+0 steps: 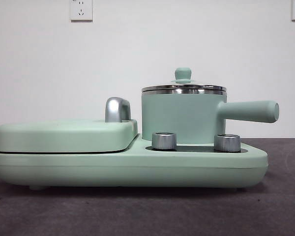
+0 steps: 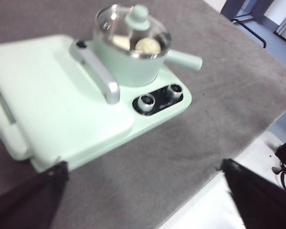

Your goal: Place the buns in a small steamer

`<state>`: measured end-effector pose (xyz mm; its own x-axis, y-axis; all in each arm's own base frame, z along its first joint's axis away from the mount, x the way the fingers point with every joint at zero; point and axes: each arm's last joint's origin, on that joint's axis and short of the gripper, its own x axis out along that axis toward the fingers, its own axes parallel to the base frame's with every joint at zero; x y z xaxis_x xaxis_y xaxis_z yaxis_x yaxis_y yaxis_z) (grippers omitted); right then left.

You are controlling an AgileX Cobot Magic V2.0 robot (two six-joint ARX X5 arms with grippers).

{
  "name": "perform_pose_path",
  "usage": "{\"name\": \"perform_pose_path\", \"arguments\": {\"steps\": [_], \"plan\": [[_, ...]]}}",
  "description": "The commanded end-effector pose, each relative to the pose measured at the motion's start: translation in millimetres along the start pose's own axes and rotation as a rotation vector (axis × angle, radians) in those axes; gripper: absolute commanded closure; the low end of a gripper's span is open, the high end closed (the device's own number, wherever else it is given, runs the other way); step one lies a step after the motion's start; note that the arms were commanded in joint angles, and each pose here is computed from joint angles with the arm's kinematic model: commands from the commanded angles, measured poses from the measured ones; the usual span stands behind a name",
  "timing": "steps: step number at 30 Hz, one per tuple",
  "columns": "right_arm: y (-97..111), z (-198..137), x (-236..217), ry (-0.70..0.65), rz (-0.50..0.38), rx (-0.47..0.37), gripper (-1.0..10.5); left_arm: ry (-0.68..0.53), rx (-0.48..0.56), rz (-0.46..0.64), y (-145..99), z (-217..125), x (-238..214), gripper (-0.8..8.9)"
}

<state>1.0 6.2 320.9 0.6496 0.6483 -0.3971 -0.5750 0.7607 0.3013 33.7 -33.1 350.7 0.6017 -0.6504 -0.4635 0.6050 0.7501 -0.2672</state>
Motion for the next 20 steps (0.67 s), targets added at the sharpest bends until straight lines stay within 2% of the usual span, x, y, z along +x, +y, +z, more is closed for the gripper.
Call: {"name": "perform_pose_path", "arguments": {"steps": [1,2,3,20], "plan": [[0.7,1.6,-1.5,-0.016,0.011,-0.001,7.4,-0.018,-0.019,-0.002,-0.3,0.4,-1.0,5.82],[0.8,1.5,-1.5,-0.014,0.014,-0.004,9.1,-0.016,-0.016,-0.001,-0.2,0.2,-1.1,7.63],[0.8,1.4,-1.5,-0.014,0.015,-0.018,9.3,-0.016,-0.013,-0.001,-0.2,0.2,-1.1,7.91],[0.7,1.5,-1.6,-0.015,0.010,-0.021,9.3,-0.032,-0.012,-0.006,-0.4,1.0,-1.2,8.07]]}}
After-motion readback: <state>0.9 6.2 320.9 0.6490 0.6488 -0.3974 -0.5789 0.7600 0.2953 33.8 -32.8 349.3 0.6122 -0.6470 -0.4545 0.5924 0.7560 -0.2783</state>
